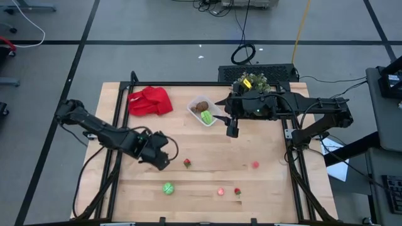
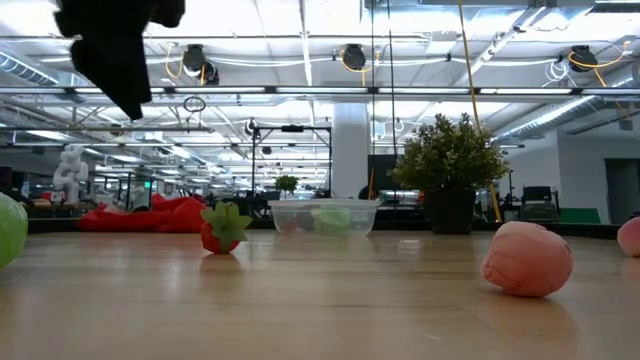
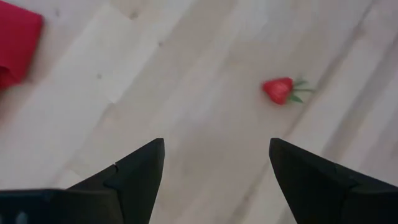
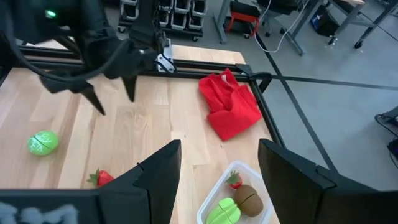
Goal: Pick and placing Produce into tupperware
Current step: Put the green cabbage into the transparent bin
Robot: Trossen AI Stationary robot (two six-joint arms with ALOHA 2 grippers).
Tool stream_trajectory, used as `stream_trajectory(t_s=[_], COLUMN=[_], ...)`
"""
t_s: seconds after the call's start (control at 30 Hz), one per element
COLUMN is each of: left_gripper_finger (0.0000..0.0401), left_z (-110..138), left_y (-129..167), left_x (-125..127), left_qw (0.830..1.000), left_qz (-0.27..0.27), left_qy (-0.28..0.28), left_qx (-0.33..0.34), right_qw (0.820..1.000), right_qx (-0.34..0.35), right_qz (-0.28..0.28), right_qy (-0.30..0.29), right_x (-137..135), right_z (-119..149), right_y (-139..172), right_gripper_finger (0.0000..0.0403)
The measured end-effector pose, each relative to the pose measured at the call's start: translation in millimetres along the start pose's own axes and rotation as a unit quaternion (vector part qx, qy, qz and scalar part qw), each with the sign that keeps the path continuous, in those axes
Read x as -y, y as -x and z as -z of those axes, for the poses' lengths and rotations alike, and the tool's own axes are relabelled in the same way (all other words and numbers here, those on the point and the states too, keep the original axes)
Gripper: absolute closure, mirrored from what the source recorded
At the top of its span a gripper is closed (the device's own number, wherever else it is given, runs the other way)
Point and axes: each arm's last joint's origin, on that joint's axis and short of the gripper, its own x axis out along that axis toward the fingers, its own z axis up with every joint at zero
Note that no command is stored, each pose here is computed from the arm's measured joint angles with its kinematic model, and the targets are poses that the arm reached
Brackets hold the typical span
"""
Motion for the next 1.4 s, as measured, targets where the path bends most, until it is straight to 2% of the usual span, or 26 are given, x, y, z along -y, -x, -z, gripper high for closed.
stream_trajectory(t_s=[0.37,0.53,0.7,0.87,1.1,1.4], left_gripper_finger=[0.0107,0.0107,0.0107,0.0107,0.0107,0.0107], left_z=[37.6,48.1,55.7,60.5,71.4,76.8], left_y=[12.8,3.2,-9.8,-16.1,-29.0,-34.7], left_x=[25.2,45.7,59.1,70.9,78.5,86.9], left_qw=[0.995,0.992,0.988,0.985,0.983,0.981], left_qz=[0.05,0.081,0.086,0.108,0.087,0.099], left_qy=[0.081,0.087,0.1,0.107,0.119,0.126], left_qx=[-0.031,-0.051,-0.082,-0.083,-0.107,-0.11], right_qw=[1.0,1.0,1.0,1.0,1.0,1.0], right_qx=[0.002,0.016,0.021,0.017,0.016,0.016], right_qz=[0.001,0.001,0.002,0.001,0.001,0.001], right_qy=[0.0,-0.006,-0.007,-0.006,-0.006,-0.006], right_x=[0.3,-0.3,-0.9,-1.6,-1.8,-1.8], right_z=[-0.3,-3.3,-4.5,-3.7,-3.6,-3.6], right_y=[-0.1,-2.4,-4.6,-6.5,-7.0,-7.0], right_gripper_finger=[0.0197,0.0197,0.0197,0.0197,0.0197,0.0197])
